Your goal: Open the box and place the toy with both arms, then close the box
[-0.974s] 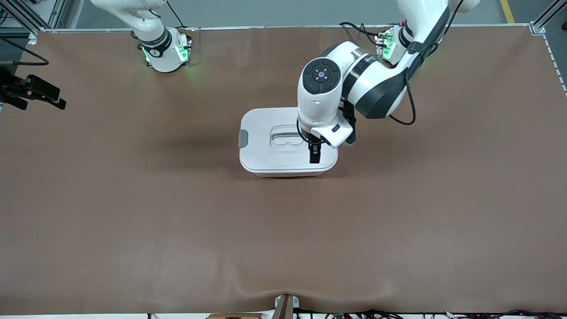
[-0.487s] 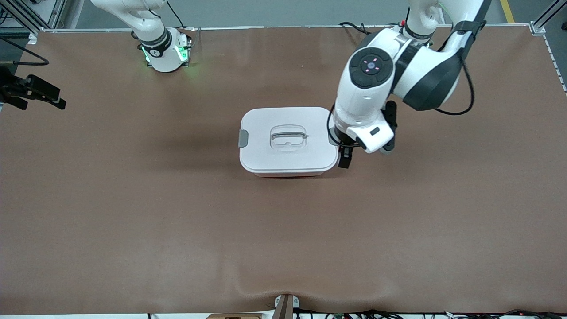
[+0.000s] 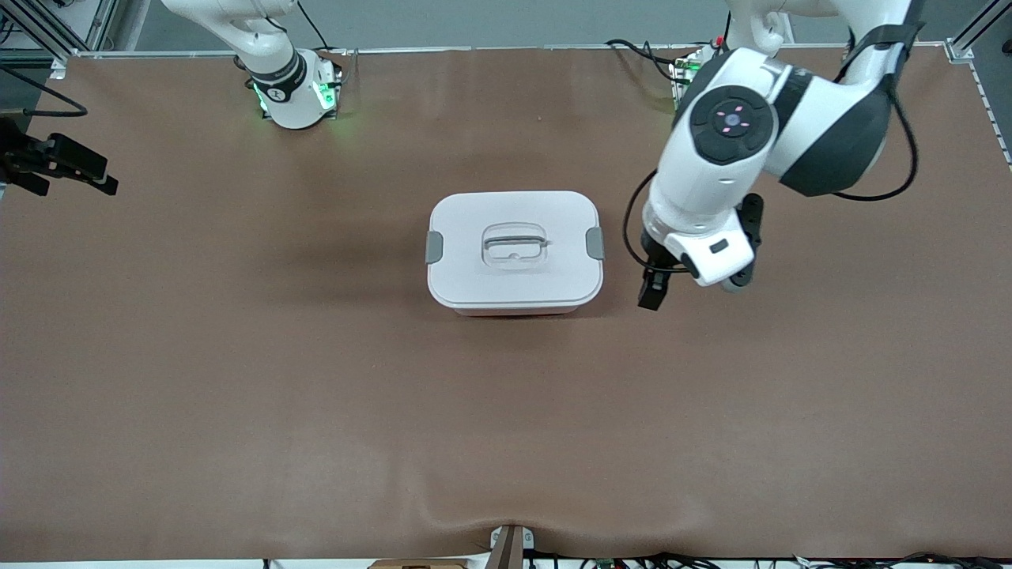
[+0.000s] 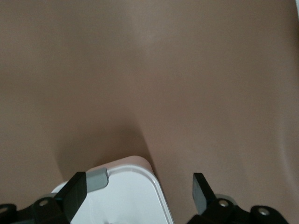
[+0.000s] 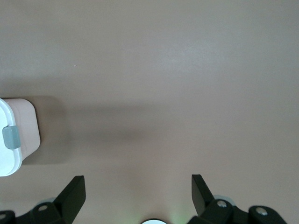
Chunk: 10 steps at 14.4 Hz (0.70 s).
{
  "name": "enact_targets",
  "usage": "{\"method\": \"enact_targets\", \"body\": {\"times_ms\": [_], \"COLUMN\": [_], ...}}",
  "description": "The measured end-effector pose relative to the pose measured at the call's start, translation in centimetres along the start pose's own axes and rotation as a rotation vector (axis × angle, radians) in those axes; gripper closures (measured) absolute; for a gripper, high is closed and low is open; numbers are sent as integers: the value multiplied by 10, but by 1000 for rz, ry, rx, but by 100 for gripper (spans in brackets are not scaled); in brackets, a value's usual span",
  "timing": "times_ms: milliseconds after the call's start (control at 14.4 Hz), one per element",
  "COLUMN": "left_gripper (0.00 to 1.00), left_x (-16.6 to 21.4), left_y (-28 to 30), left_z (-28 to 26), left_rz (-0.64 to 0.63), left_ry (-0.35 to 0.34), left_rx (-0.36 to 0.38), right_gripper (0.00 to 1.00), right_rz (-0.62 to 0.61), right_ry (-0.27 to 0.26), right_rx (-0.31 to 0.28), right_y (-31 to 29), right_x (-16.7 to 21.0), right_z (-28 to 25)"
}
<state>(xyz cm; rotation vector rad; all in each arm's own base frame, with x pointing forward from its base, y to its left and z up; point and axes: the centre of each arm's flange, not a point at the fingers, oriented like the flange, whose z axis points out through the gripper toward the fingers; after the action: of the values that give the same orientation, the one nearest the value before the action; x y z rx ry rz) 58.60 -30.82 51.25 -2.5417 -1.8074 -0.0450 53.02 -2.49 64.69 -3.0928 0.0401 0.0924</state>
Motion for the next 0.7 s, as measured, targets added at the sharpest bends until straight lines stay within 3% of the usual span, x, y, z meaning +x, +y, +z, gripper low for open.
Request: {"method": "enact_targets", "body": {"times_ms": [348, 695], "left_gripper": [0, 0], "left_x": [54, 105], "left_y": [0, -6], "left_z": [-16, -17], "left_rz": [107, 244], "left_ry": [-8, -6], "left_rx": [-18, 21], "right_gripper": [0, 0], "right_rz": [0, 0], "right_ry": [-1, -2], "right_rx": [0, 0], "right_y": [0, 0], "right_x": [0, 0], "right_z": [0, 0]}}
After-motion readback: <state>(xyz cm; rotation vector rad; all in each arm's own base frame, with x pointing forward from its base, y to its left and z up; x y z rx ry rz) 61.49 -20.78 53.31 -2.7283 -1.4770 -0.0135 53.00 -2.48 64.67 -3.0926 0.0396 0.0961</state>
